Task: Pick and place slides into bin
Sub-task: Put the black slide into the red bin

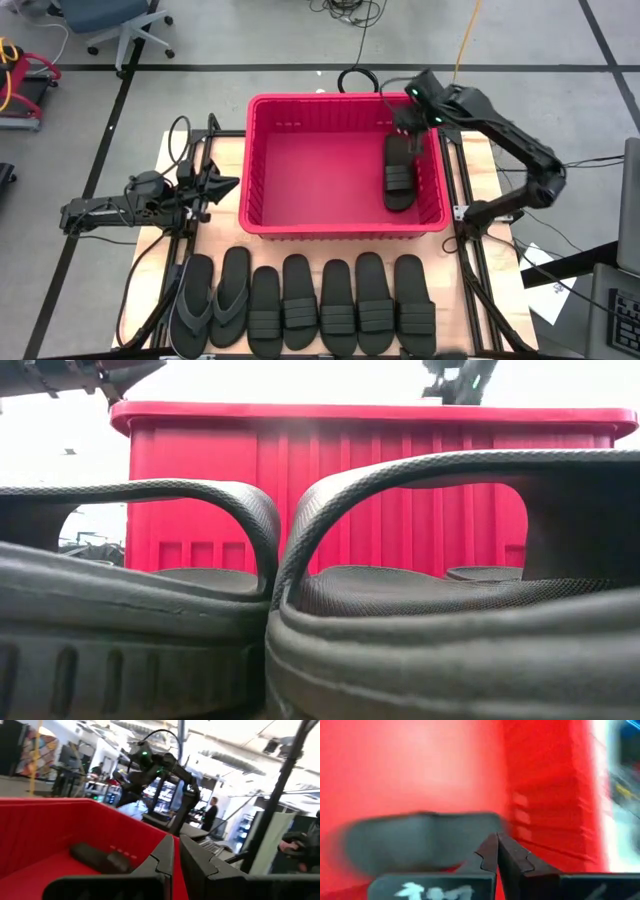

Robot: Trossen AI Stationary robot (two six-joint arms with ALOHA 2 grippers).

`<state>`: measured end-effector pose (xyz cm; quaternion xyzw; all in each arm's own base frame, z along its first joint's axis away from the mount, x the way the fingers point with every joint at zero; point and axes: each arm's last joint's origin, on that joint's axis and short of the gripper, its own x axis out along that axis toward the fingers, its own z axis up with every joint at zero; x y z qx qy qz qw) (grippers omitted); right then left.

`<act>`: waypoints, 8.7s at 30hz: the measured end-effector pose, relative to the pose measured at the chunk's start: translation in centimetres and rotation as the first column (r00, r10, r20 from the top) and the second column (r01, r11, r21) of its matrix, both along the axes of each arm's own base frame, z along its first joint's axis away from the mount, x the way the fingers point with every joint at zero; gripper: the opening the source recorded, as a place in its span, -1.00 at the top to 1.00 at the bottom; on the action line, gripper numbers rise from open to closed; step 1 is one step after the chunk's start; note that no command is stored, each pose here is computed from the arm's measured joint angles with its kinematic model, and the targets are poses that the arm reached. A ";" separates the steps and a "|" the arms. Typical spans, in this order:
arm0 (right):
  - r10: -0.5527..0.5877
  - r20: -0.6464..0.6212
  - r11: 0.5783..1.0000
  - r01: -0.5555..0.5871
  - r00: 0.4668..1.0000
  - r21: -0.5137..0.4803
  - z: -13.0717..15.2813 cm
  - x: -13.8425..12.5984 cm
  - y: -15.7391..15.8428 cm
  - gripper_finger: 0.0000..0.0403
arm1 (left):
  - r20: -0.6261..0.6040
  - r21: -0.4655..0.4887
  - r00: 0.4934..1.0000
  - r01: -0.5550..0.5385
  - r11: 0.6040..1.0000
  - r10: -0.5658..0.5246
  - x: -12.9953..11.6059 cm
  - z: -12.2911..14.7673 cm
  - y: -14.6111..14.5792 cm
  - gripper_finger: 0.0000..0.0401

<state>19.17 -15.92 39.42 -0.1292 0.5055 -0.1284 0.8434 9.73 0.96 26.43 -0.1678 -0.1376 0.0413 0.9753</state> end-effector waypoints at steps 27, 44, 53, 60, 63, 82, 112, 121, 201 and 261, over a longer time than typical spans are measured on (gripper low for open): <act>0.386 0.028 0.591 -0.271 0.922 0.760 4.0 -1.1 27.3 1.00 | 0.006 0.039 0.984 0.177 0.983 -0.177 0.0 0.1 -0.5 0.87; 0.593 -0.108 0.602 -0.351 0.798 0.717 -3.2 -6.4 33.3 1.00 | 0.026 -0.074 0.999 -0.020 0.997 0.022 -0.1 0.2 0.1 0.87; 0.607 0.025 0.462 -0.378 0.794 0.803 -5.0 -8.7 37.7 1.00 | 0.033 -0.134 0.995 -0.091 0.987 0.096 -0.1 0.2 0.4 0.87; 0.418 0.115 0.328 -0.268 0.901 0.906 -7.3 -7.9 39.9 0.99 | 0.027 -0.091 0.996 -0.084 0.992 0.086 -0.1 0.1 0.3 0.87; 0.312 0.090 0.336 -0.198 0.946 0.921 -8.8 -7.5 39.9 0.94 | 0.041 -0.096 0.998 -0.052 0.994 0.056 -0.1 0.3 0.2 0.87; 0.046 -0.078 0.495 0.046 0.996 0.868 -15.4 -4.4 36.5 -0.06 | 0.072 -0.061 0.986 0.152 0.986 -0.147 -0.2 0.6 -0.4 0.87; 0.122 0.053 0.465 -0.104 0.991 0.879 -21.7 -5.2 34.7 0.13 | 0.022 -0.102 0.988 0.156 0.982 -0.154 0.0 0.1 -0.4 0.87; 0.137 0.103 0.391 -0.149 0.985 0.908 -21.9 -5.1 34.8 0.54 | 0.022 -0.099 0.988 0.155 0.983 -0.153 0.0 0.1 -0.4 0.87; 0.370 0.094 0.654 -0.331 0.924 0.681 -12.1 10.4 -4.9 0.97 | -0.013 -0.068 0.996 -0.090 0.994 0.090 0.0 -0.2 0.3 0.87; 0.247 -0.091 0.888 -0.188 0.965 0.420 -13.5 11.3 -4.2 0.19 | -0.020 -0.035 0.989 -0.144 0.989 0.143 0.0 -0.2 0.4 0.87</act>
